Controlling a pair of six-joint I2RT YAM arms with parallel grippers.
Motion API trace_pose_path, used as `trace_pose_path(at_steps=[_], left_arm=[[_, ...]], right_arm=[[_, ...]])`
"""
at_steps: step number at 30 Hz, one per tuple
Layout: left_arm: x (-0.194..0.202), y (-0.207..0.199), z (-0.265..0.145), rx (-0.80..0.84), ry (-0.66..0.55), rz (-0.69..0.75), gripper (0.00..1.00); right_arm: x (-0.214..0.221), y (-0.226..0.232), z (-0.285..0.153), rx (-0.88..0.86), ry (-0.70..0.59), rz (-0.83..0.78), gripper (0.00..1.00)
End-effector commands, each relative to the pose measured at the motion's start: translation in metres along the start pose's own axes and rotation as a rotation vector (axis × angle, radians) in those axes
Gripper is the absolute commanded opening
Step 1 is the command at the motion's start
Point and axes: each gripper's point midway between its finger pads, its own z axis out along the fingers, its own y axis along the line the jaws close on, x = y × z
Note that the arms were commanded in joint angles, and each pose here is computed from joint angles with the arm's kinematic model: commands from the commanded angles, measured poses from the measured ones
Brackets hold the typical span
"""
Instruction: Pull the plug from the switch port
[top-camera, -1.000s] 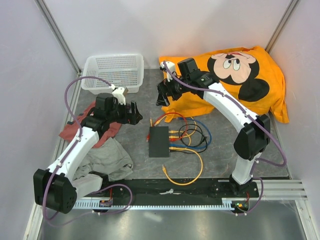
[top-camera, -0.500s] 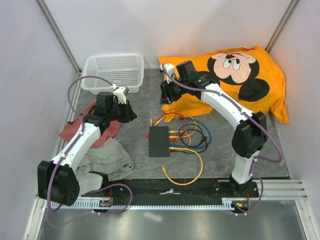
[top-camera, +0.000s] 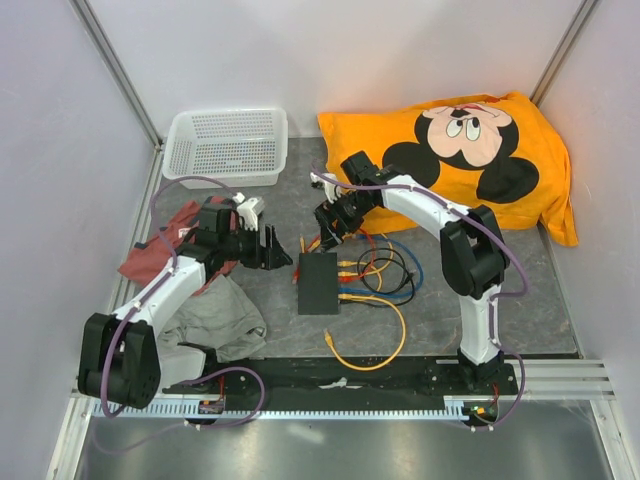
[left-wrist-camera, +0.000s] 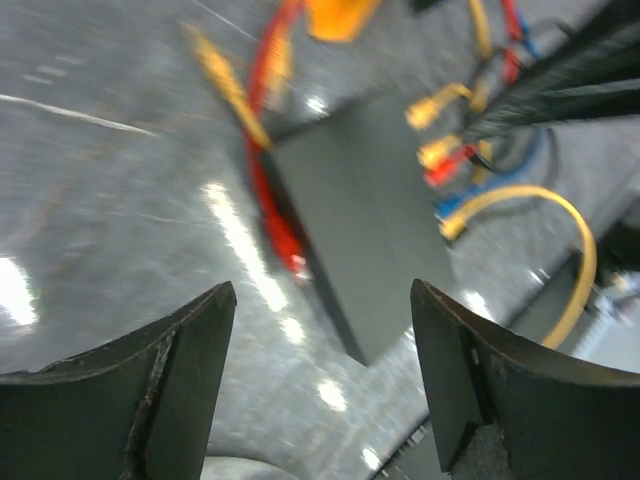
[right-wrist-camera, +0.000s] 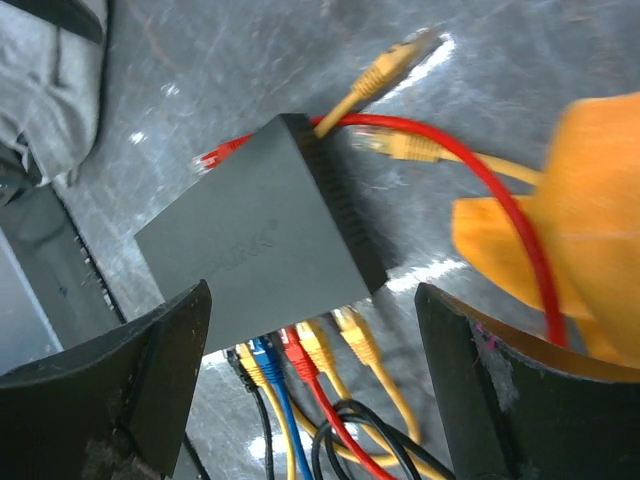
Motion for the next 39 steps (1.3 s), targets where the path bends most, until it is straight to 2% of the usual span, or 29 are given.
trace_pose_path(at_steps=[1,5,6,8,9,11,17,20,24,29,34,39], left_arm=[[0.003,-0.039,-0.001,0.223,0.016,0.005,0.73],[0.015,-0.037,0.002,0.247,0.041,0.072,0.69],[0.020,-0.038,0.003,0.258,0.054,0.080,0.53],[0.028,-0.036,0.005,0.265,0.069,0.087,0.29],[0.033,-0.035,0.006,0.262,0.077,0.099,0.02],[0.037,-0.019,0.011,0.158,0.079,0.130,0.02],[0.041,-0.030,0.016,0.223,0.108,0.111,0.02],[0.045,-0.033,0.023,0.229,0.138,0.116,0.02],[0.043,-0.027,0.036,0.166,0.164,0.131,0.02],[0.046,-0.022,0.047,0.151,0.206,0.095,0.02],[0.048,-0.008,0.054,0.076,0.236,0.048,0.02],[0.051,0.017,0.056,-0.084,0.253,-0.004,0.02]], right_arm=[[-0.001,0.015,0.004,-0.119,-0.004,-0.049,0.89],[0.007,0.005,0.013,-0.105,0.026,-0.016,0.84],[0.009,0.003,0.014,-0.105,0.033,-0.008,0.82],[0.017,-0.003,0.018,-0.085,0.059,0.003,0.78],[0.021,-0.006,0.019,-0.082,0.067,0.009,0.76],[0.026,-0.009,0.018,-0.095,0.072,0.032,0.72],[0.027,-0.009,0.010,-0.147,0.057,0.058,0.67],[0.038,-0.015,0.010,-0.145,0.092,0.083,0.66],[0.057,-0.018,0.012,-0.166,0.139,0.115,0.61],[0.060,-0.016,0.010,-0.195,0.128,0.121,0.61],[0.065,-0.022,0.015,-0.191,0.141,0.158,0.59],[0.072,-0.029,0.022,-0.174,0.165,0.198,0.56]])
